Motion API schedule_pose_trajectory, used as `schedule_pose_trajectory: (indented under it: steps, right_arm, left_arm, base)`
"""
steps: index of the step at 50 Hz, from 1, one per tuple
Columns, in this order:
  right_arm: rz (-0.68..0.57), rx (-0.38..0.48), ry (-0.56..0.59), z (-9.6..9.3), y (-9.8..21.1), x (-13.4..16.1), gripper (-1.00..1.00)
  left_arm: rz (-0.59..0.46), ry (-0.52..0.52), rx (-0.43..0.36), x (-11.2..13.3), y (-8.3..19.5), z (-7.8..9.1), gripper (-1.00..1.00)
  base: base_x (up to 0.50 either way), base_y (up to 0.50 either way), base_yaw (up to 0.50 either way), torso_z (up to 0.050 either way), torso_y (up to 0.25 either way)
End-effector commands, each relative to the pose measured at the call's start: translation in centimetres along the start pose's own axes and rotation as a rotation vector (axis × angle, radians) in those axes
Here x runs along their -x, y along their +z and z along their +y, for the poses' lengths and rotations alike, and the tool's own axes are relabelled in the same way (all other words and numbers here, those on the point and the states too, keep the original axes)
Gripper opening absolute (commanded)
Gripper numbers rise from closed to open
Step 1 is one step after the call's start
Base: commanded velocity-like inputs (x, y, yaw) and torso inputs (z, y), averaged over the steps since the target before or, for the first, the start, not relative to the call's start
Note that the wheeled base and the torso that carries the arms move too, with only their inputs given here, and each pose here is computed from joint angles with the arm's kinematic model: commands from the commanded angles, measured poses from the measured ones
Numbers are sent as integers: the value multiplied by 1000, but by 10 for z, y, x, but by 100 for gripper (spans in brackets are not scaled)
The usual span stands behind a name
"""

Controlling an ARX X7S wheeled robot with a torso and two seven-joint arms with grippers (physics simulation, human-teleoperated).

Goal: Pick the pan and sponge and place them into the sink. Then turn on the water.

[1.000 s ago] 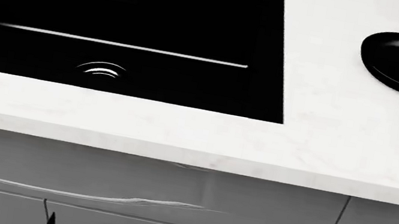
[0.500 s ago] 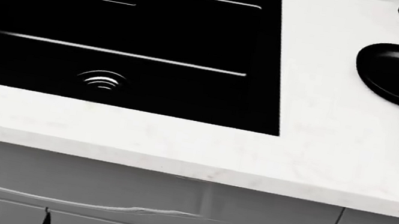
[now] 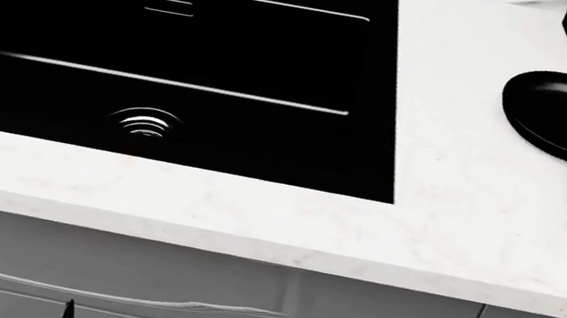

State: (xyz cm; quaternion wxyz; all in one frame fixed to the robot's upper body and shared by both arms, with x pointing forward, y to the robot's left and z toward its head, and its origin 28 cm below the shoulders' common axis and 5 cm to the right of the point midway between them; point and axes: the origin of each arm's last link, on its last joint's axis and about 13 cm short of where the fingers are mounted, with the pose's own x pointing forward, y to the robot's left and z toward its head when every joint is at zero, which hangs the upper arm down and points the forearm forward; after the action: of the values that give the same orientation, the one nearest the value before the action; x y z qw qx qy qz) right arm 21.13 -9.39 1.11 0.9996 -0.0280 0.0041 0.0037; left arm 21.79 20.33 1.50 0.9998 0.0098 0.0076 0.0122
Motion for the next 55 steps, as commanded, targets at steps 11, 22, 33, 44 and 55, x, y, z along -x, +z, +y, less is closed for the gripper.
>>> schedule_pose_trajectory:
  steps: [11,22,33,44,55]
  right_arm:
    - [2,-3,-3,0,0,0,100]
    - [25,-15,-26,-1,-1,-1,100]
    - [24,-3,-25,-1,-1,-2,100]
    - [9,5,-21,-1,0,-1,100]
    - [-3,11,-19,-1,0,-1,100]
  left_arm:
    - [6,7,-1,1,0,1,100]
    - [9,13,-4,-1,-1,0,100]
    - [9,15,-4,0,0,1,100]
    - [10,14,-7,-1,0,0,100]
    - [10,12,-8,0,-1,1,100]
  base:
    - [0,0,0,0,0]
    - [0,-237,0,0,0]
    - [0,-490,0,0,0]
    - [4,-500,0,0,0]
    - [66,-365,0,0,0]
